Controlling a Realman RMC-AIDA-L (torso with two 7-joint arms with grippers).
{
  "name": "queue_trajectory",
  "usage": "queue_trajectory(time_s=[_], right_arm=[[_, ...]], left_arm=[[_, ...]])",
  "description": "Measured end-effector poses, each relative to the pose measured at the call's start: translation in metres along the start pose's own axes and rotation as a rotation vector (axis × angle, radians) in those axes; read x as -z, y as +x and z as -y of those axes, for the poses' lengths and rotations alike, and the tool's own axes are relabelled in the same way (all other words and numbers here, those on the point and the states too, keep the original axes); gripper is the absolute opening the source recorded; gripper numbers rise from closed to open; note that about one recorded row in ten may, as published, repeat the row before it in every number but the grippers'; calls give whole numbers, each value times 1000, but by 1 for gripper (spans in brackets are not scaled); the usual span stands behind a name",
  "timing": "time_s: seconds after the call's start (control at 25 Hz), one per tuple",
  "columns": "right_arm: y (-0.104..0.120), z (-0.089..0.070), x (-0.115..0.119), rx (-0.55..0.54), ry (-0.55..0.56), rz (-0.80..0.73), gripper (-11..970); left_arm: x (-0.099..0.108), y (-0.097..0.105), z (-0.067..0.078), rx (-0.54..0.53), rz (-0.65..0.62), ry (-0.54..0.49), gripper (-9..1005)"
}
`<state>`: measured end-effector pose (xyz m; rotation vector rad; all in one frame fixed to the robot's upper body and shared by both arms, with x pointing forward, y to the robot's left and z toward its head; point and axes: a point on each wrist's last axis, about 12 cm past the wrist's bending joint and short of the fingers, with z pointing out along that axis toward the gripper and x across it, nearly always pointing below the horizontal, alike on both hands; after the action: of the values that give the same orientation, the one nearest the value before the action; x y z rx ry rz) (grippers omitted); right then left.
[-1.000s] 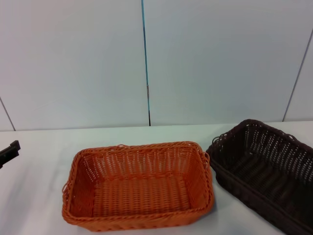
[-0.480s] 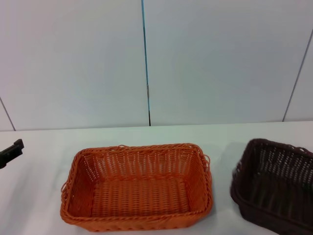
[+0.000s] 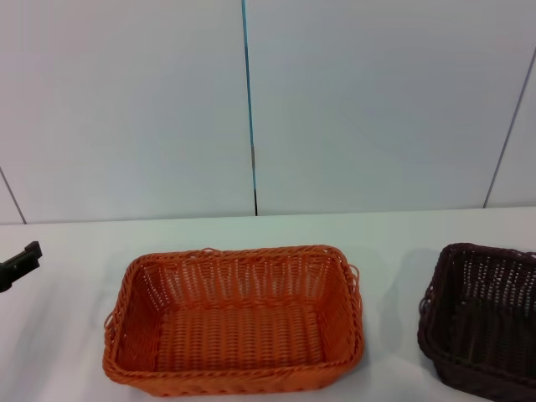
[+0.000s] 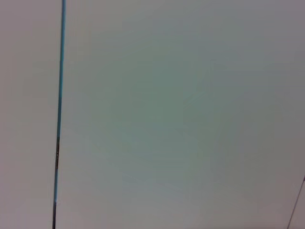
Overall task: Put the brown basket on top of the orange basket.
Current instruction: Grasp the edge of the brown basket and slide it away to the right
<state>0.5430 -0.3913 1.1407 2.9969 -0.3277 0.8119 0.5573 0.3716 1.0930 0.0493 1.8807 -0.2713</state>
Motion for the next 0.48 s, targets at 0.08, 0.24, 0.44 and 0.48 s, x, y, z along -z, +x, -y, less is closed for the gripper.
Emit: queue_trajectory(time_s=[0.08,0.24,0.44,0.48], right_arm=[[2,2,1,13,7,9,156],[10,6,6,42,17,30,156],[19,3,18,65,-14,33,155],[20,2,22,65,-17,32,155]], left_arm=[[0,1,0,3,-1,-1,906],[0,3,1,9,-5,0,906],[1,8,2,21,-11,-1,906],[1,9,2,23,-12,-1,906]])
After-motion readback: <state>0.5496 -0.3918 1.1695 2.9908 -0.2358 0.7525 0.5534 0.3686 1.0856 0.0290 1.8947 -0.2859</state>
